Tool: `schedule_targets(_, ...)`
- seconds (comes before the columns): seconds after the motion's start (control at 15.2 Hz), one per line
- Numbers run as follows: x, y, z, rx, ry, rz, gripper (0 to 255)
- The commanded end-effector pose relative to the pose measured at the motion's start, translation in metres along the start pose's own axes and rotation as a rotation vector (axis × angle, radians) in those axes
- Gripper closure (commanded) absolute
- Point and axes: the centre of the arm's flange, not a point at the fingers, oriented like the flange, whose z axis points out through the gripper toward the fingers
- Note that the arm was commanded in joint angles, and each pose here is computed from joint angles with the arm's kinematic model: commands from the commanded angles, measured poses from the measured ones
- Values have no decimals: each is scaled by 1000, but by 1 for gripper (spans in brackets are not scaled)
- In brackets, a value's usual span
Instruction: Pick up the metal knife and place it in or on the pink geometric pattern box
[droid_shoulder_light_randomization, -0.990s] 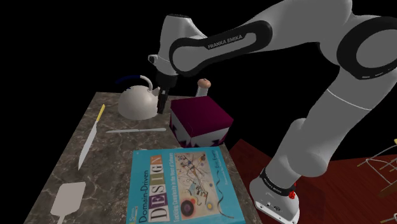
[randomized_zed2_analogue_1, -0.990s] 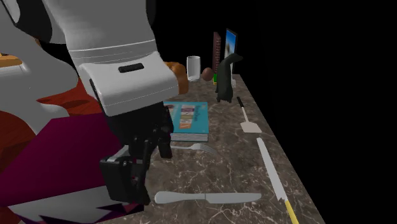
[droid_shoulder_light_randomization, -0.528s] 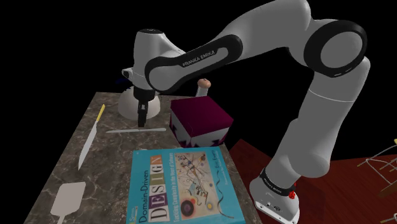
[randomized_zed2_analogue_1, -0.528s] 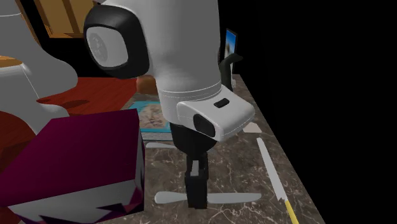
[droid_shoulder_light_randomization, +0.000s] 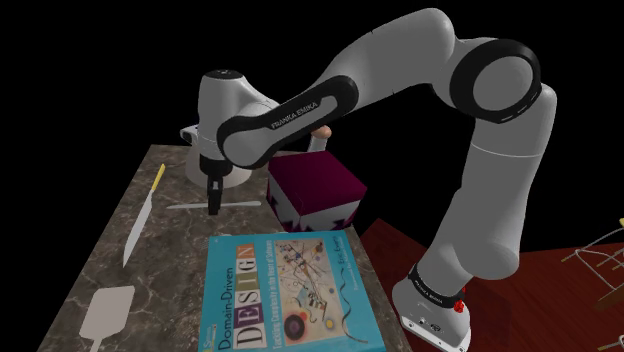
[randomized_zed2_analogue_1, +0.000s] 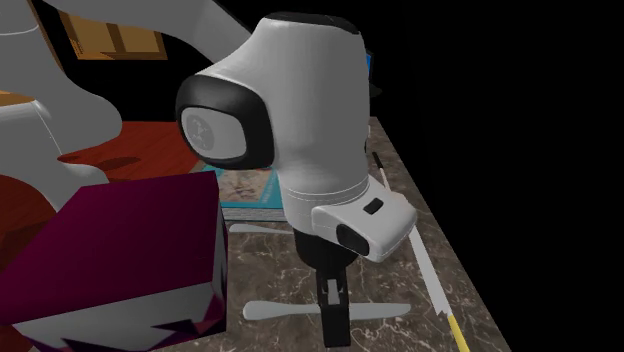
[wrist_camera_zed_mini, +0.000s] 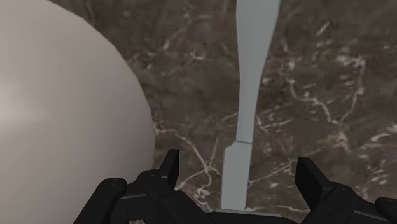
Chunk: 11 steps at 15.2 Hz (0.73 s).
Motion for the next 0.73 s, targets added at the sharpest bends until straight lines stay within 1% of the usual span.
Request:
schedule_targets(0.0, -1, -1, 8, 0, 0, 0, 0)
schedule_targets(0.53, -1, -1, 8, 0, 0, 0, 0)
schedule_targets(0.59, -1, -1, 8, 0, 0, 0, 255)
schedule_targets(0.66, -1, -1, 8, 0, 0, 0, 255)
